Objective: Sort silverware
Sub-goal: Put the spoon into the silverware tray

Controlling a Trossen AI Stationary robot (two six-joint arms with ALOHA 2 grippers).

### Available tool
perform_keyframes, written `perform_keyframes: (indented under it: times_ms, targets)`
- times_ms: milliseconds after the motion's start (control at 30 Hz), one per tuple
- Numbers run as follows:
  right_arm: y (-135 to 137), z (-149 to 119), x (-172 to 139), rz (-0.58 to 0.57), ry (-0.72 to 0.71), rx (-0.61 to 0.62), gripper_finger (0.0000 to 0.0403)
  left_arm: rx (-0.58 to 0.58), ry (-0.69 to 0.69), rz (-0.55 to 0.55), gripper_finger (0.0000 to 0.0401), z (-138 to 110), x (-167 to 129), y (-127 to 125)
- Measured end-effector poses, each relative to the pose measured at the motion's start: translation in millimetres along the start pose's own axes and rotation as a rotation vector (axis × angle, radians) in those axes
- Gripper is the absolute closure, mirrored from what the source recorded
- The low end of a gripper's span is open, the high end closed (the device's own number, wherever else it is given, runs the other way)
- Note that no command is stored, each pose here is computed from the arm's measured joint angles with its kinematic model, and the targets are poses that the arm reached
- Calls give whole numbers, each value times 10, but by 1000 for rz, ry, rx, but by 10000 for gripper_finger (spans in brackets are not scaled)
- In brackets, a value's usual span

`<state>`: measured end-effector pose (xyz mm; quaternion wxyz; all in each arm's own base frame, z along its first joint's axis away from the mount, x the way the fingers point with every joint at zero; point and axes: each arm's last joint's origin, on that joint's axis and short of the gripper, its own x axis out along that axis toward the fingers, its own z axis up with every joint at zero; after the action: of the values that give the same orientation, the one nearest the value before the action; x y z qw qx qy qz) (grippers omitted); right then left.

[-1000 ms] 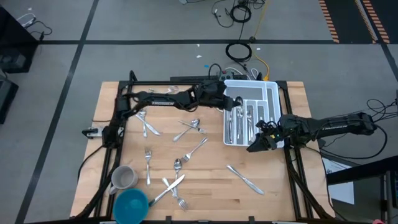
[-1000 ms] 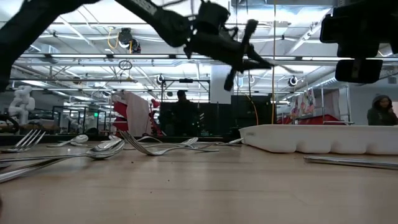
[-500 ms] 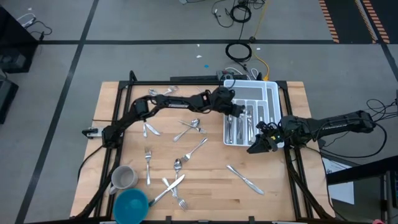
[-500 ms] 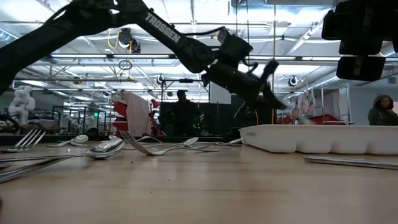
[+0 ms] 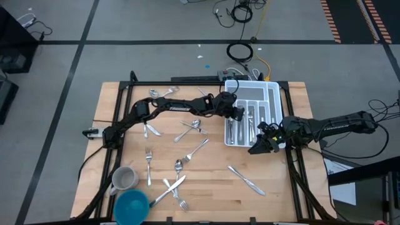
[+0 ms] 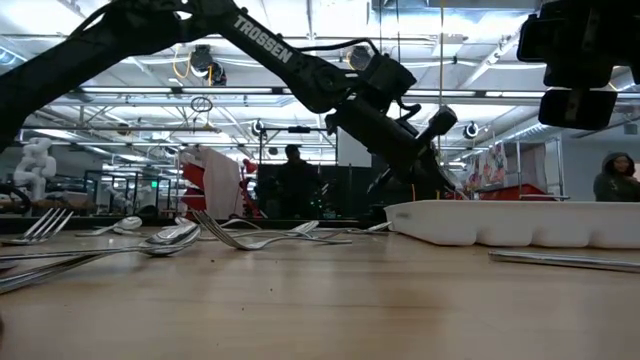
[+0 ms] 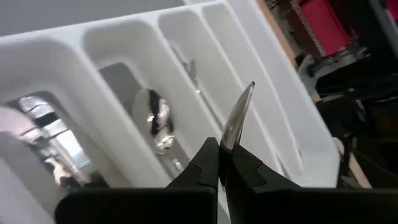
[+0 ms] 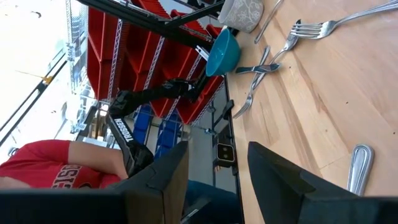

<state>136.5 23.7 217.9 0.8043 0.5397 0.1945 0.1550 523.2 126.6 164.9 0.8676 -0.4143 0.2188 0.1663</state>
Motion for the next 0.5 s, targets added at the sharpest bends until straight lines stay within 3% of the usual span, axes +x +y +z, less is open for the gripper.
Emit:
perform_keyframes:
  times_ms: [500]
  targets:
    - [-6,7,2,-14,-24,-17,248,-12,-13,17,394,-113,142,88]
